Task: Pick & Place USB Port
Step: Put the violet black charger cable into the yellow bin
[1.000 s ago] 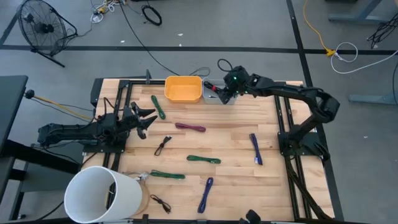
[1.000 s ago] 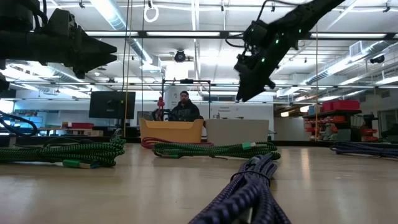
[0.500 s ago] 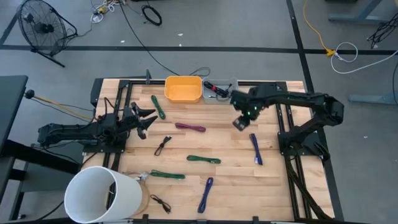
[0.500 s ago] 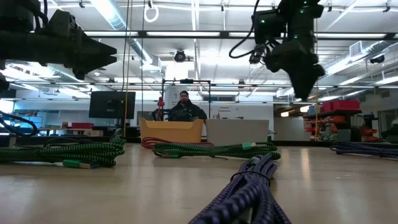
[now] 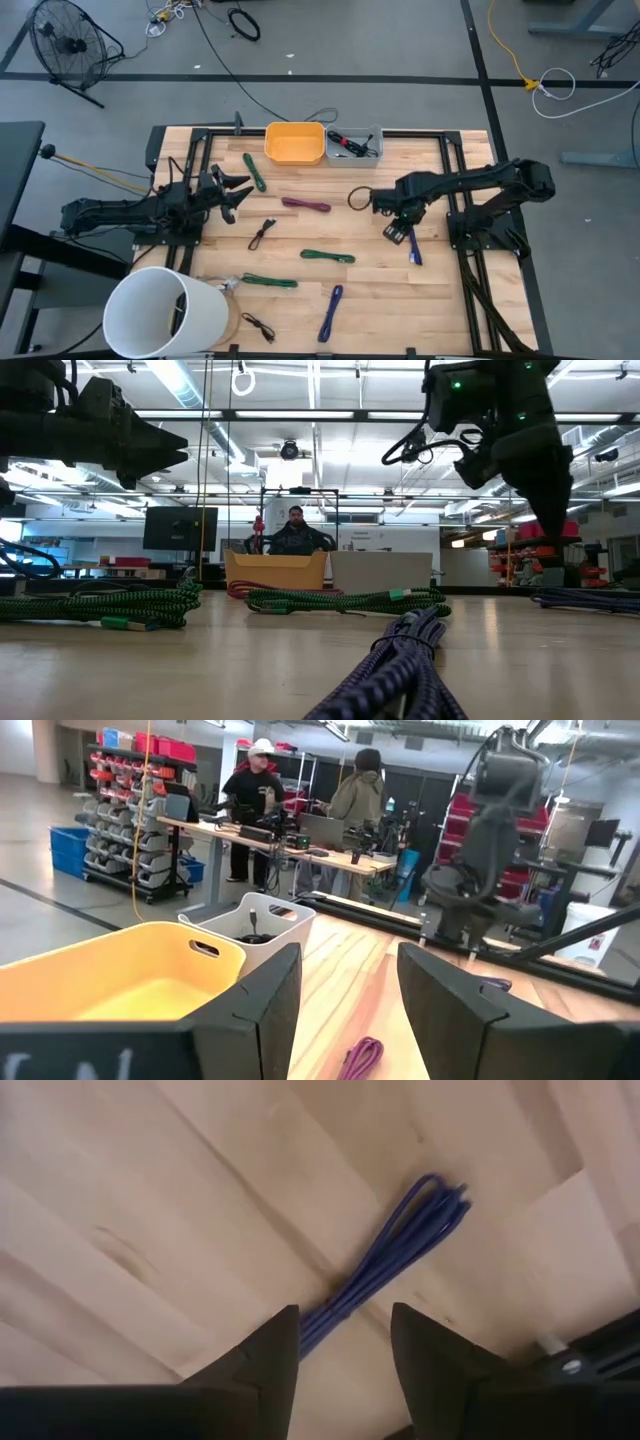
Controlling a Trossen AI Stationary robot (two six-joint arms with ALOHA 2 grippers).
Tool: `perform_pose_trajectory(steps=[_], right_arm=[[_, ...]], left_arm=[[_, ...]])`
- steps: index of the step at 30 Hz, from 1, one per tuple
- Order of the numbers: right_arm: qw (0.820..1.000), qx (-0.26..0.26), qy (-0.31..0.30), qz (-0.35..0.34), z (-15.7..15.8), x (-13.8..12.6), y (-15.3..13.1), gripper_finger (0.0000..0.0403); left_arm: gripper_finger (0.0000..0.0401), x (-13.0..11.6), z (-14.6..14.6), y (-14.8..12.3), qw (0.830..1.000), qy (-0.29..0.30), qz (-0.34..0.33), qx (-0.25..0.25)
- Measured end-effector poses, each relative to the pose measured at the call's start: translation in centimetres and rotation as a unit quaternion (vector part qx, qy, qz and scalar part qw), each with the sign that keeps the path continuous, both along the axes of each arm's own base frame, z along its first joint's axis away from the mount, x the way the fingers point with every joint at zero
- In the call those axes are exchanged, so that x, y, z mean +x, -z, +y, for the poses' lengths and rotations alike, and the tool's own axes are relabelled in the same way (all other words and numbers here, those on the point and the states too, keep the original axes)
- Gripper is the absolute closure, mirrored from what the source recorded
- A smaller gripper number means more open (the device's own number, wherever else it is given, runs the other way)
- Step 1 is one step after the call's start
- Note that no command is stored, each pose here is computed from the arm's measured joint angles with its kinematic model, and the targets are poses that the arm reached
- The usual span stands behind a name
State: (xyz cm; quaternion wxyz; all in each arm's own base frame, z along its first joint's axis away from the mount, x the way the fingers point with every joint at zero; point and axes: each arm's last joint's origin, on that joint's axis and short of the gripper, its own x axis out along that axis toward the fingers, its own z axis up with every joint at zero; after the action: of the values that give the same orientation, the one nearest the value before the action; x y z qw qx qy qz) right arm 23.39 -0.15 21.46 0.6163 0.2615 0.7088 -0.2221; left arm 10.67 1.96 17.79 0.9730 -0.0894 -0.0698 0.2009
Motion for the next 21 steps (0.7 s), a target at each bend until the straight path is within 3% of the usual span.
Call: perform_pose_trajectory(steps=[8, 21], right_arm=[[0.999, -0.025, -0.003, 0.035, 2.2, -1.2, 1.7, 0.0245], [0.999, -0.024, 0.007, 0.035, 2.5, -2.8, 5.7, 0.0245]], left_arm=[[0.0227, 0.0, 0.0, 0.0, 1.0, 0.0, 0.0, 0.0], [0.0227, 0.0, 0.0, 0.0, 1.0, 0.001, -0.002, -0.004]])
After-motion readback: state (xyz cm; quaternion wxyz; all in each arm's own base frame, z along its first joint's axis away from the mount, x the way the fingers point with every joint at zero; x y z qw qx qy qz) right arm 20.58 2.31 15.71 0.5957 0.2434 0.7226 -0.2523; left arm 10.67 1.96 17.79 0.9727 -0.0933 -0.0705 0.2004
